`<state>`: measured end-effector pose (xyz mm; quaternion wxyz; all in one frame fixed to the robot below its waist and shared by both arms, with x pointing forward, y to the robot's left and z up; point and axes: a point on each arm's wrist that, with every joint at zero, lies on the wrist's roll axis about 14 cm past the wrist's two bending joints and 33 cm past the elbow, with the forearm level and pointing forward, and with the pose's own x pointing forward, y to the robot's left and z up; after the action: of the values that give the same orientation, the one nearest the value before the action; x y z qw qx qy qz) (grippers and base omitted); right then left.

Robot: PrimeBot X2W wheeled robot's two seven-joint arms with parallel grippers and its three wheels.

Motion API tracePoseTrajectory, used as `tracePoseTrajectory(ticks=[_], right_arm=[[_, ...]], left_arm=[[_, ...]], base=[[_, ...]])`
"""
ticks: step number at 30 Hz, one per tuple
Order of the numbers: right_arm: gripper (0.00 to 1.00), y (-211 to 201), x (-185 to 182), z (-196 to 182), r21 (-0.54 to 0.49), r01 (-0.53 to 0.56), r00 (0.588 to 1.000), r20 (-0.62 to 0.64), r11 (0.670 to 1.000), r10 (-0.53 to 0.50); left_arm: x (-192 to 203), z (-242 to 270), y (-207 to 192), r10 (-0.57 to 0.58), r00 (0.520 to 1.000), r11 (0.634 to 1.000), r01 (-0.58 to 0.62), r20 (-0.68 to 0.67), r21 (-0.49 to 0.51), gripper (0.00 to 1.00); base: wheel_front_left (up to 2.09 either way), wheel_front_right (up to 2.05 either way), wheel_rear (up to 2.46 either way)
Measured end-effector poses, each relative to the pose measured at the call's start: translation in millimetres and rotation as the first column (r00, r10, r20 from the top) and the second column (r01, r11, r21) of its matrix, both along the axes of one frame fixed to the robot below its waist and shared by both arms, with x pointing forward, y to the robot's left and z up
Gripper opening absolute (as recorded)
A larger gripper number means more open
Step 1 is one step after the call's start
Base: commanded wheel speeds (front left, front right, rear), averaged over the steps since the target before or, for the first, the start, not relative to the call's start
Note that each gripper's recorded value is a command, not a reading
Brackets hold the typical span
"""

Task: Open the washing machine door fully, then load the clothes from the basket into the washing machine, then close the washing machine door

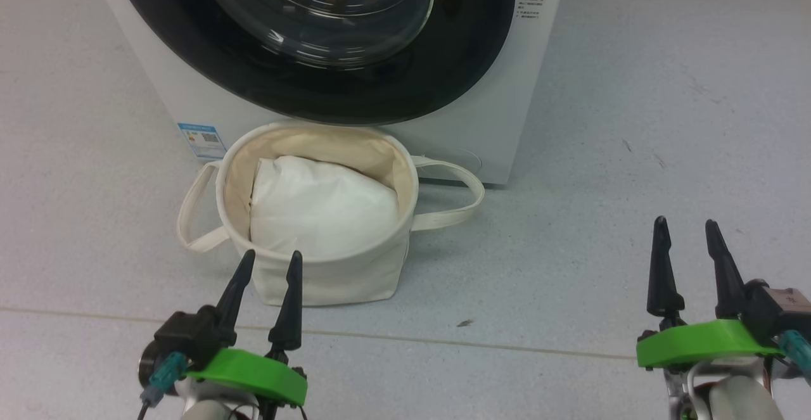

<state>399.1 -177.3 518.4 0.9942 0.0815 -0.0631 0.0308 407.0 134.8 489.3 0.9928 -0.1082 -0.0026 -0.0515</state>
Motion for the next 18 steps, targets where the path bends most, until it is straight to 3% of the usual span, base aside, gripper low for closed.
tracePoseTrajectory(ticks=[18], right_arm=[[1.0, 2.8, 0.8, -7.0, 0.031, -0.006, 1.0, -0.022, 0.999, 0.007]], left_arm=[[-2.0, -0.9, 5.0, 0.019, 1.0, 1.0, -0.019, -0.005, -0.005, 1.0]], base=[[0.0, 0.0, 0.0]])
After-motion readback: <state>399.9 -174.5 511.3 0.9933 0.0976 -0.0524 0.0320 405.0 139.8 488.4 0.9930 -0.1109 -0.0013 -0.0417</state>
